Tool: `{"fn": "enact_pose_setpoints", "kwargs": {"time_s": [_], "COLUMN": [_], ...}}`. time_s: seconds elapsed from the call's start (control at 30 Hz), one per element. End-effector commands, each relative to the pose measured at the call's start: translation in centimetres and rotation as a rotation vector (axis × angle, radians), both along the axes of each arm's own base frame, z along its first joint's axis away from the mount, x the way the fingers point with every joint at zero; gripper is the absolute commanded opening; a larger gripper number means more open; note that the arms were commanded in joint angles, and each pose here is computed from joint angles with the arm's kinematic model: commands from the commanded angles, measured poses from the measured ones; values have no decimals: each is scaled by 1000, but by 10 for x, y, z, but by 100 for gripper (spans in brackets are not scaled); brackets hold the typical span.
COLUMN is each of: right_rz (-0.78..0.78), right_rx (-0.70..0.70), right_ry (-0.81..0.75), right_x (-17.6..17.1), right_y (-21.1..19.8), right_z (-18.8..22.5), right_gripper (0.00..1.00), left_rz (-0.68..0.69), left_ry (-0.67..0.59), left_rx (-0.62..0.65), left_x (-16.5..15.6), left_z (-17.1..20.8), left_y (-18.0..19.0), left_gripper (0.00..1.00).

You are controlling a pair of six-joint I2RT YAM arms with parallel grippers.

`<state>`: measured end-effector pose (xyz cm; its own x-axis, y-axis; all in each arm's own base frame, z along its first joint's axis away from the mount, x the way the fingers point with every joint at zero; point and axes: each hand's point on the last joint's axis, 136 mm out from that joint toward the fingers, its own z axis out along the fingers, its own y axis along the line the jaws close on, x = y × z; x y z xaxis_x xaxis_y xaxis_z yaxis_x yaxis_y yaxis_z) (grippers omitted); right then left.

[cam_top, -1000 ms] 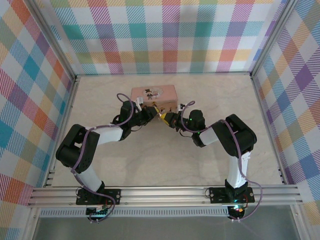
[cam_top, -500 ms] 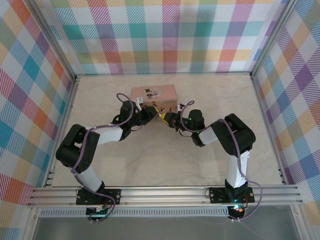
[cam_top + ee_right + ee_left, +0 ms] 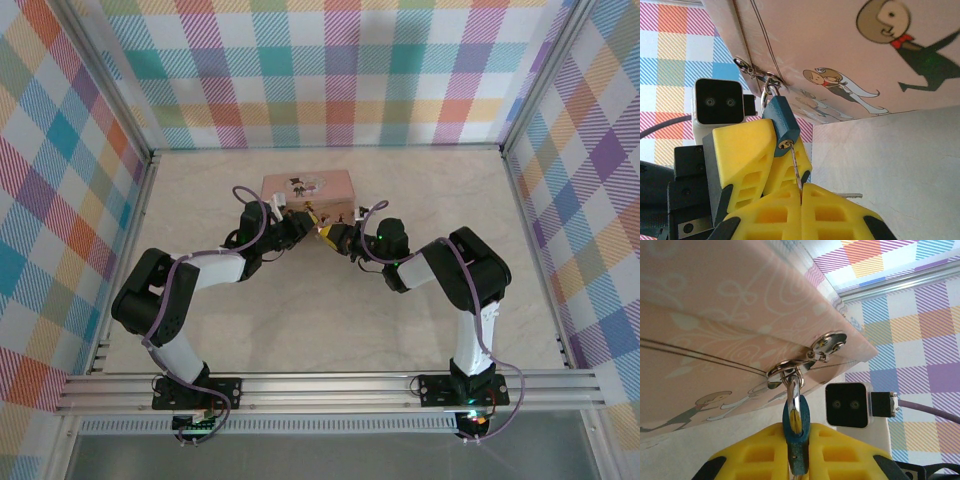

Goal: Unlock the padlock with the key

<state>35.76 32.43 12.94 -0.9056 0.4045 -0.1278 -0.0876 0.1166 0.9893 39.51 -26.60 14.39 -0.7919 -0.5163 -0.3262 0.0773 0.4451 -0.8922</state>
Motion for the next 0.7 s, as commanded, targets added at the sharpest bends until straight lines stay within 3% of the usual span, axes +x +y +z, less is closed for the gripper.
{"fn": "enact_pose_setpoints", "kwargs": {"time_s": [0.0, 0.67], "right_rz": [6, 9], "right_rx": [48, 52], "right_ry": [-75, -70], "right_x": [1, -8], "right_y": [5, 0], "right_z": [27, 27], "right_gripper": [0, 0], "left_rz": [-45, -38], "left_ry": [-63, -68], "left_rx": [-45, -45], "left_x": [-6, -4], "left_z": [23, 25], "left_y": [-7, -7], "left_gripper": [12, 12]}}
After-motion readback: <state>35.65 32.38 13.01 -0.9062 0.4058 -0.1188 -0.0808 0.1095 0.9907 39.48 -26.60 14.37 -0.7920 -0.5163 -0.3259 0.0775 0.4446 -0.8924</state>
